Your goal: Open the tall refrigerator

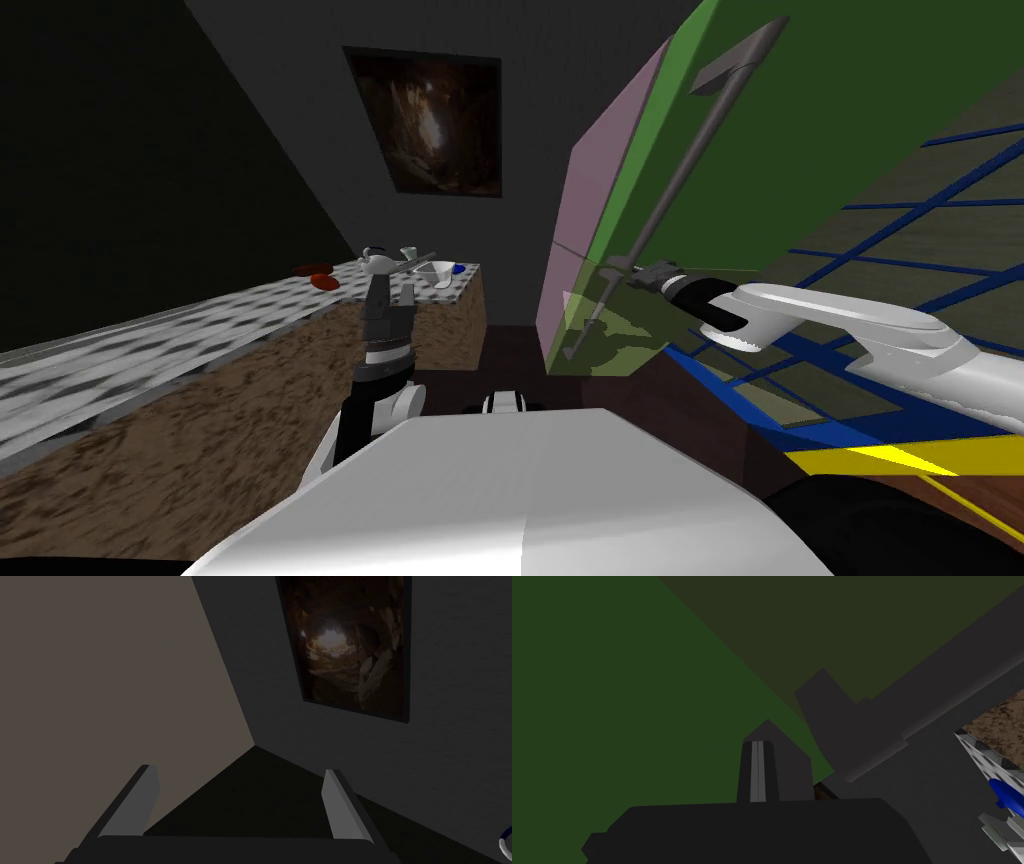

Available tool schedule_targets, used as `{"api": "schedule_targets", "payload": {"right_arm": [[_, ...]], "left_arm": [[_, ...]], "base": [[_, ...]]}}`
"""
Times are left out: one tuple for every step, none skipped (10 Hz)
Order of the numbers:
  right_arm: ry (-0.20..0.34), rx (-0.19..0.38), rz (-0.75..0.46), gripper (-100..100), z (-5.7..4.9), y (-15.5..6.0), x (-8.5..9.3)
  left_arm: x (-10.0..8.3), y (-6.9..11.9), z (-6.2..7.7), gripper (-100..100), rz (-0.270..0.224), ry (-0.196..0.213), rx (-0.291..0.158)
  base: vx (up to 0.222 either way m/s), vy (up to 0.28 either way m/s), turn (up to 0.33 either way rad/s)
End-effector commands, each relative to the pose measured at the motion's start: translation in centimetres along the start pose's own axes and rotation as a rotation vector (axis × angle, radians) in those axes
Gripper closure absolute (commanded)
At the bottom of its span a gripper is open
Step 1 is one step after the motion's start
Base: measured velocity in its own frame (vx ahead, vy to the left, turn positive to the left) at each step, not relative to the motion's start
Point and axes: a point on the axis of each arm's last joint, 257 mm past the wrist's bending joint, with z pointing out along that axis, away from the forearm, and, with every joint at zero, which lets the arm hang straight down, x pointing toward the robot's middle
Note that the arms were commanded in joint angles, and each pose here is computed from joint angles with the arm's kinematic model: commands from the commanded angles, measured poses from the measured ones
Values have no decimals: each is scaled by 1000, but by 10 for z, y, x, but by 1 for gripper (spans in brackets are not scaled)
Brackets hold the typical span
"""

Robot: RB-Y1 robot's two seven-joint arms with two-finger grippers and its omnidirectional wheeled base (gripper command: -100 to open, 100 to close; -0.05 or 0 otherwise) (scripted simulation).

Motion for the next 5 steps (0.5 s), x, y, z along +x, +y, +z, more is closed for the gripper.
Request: {"api": "schedule_targets", "payload": {"right_arm": [[90,19,-8,100,-5,1,28],[69,16,-8,100,-2,0,21],[66,30,15,-100,2,-8,14],[63,35,26,-100,3,-11,9],[58,42,42,-100,5,-16,4]], "left_arm": [[0,0,0,0,0,0,0],[0,0,0,0,0,0,0],[0,0,0,0,0,0,0],[0,0,0,0,0,0,0],[0,0,0,0,0,0,0]], "base": [[-106,1,146],[-34,7,8],[15,42,-60],[36,45,-103],[40,37,-81]]}}
